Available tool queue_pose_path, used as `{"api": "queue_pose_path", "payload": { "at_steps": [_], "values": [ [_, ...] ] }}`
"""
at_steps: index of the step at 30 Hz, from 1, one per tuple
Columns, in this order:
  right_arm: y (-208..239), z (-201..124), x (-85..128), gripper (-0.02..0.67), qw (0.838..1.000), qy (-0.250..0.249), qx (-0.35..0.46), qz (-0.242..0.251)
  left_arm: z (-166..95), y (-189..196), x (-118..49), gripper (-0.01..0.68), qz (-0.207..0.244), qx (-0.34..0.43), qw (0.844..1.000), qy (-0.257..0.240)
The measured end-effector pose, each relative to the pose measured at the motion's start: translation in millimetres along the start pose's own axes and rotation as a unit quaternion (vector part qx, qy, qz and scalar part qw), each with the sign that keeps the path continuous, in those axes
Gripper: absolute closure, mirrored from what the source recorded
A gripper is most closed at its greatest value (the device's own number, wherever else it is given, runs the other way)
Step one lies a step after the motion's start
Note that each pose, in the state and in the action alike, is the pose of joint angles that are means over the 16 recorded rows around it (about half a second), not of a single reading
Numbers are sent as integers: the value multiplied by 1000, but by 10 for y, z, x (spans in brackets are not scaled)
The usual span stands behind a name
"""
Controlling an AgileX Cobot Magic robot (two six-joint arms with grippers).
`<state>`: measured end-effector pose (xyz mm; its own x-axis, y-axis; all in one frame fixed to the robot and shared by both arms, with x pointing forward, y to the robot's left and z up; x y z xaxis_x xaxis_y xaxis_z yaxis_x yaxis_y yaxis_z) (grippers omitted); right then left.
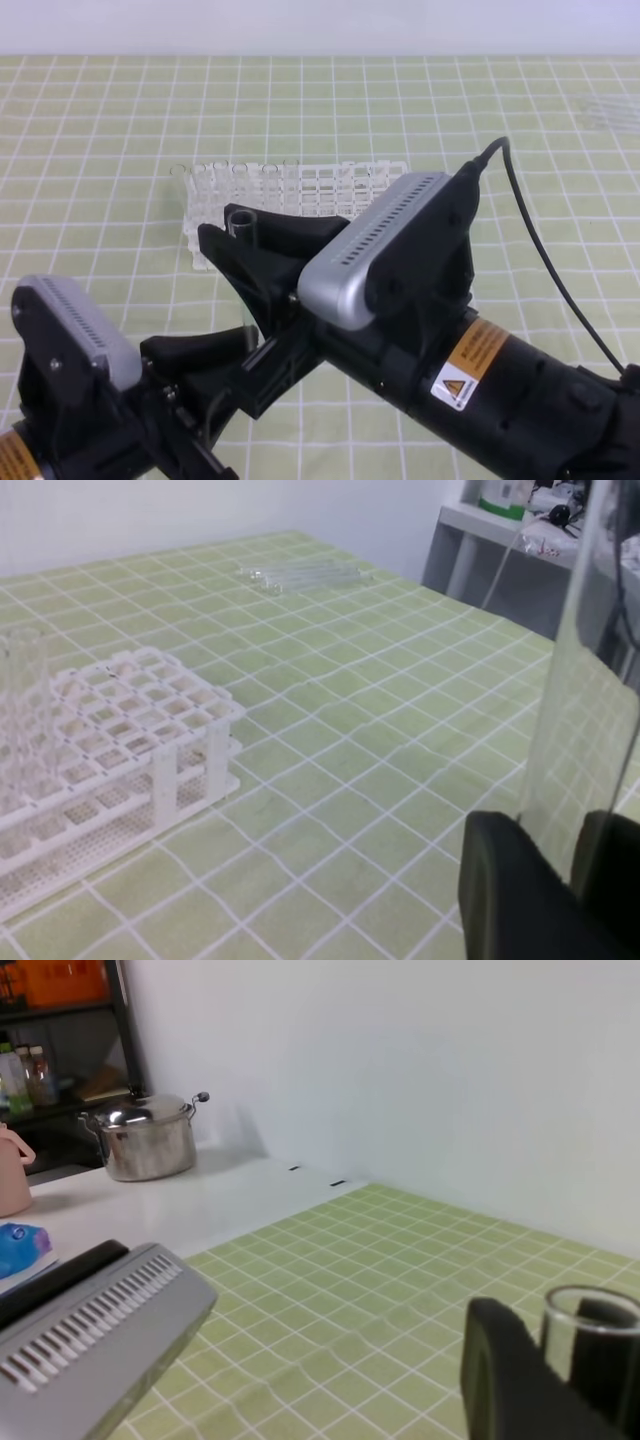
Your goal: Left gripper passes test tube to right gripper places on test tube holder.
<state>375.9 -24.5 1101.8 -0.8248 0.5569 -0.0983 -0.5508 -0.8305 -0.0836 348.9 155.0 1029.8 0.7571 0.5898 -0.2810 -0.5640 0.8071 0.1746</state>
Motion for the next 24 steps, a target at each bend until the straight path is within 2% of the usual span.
{"api": "queue_pose_path", "payload": {
  "at_steps": [14, 24],
  "values": [
    [13, 1, -22, 639, 1000, -4, 9, -2, 50, 51, -26, 639, -9, -18, 1000, -10],
    [77, 50, -199, 639, 999, -5, 24, -25, 153, 407, -33, 641, 9, -40, 999, -5]
  ]
}}
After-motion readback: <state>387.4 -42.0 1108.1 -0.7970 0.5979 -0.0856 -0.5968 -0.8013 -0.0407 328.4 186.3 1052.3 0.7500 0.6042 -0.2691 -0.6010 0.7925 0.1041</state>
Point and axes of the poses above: a point on each arm's last joint axis where the gripper is mounted, y pointing back along that axis away from the gripper, x along the wrist's bending axis when the last joint is at zero, z = x × y, the point moved 1 cm from there along -y, pointing out along that axis toward the gripper, and after that the axes turned 12 degrees about y, right-handed, at the moved point
